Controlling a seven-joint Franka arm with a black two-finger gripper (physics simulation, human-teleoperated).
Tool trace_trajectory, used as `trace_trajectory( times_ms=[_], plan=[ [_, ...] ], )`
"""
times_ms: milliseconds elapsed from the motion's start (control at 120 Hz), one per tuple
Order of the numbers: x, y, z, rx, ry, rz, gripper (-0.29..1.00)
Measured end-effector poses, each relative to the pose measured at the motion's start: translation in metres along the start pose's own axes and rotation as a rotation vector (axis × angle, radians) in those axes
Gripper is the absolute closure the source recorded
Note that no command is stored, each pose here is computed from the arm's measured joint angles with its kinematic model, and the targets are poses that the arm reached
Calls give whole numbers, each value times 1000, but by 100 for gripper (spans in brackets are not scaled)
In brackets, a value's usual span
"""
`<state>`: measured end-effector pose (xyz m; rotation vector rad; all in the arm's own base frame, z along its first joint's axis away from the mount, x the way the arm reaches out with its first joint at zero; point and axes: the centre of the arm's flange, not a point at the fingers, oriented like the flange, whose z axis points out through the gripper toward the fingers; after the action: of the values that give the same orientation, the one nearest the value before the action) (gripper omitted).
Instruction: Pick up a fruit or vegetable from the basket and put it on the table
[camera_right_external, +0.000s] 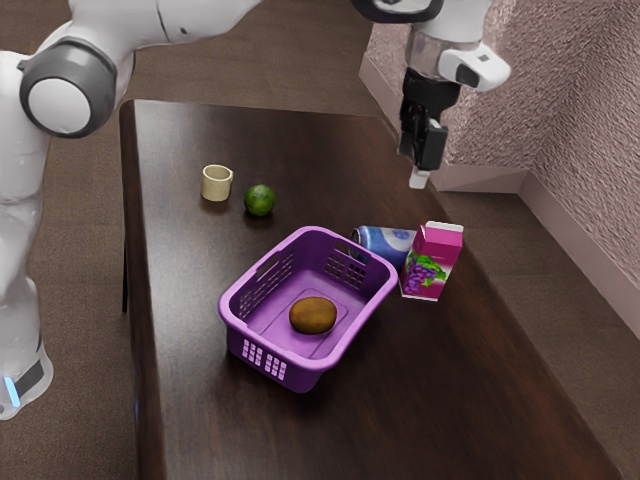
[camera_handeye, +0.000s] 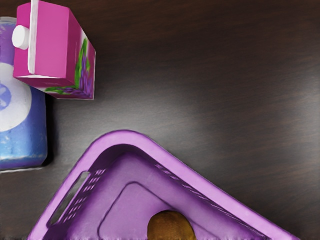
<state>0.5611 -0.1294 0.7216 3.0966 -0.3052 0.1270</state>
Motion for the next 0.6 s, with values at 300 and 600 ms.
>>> trace_trajectory(
  times_ms=[300, 600],
  plan=[
    [-51, 11, 81, 21, -80, 16, 0],
    [-69, -2, 175, 1, -82, 0, 0]
  ],
)
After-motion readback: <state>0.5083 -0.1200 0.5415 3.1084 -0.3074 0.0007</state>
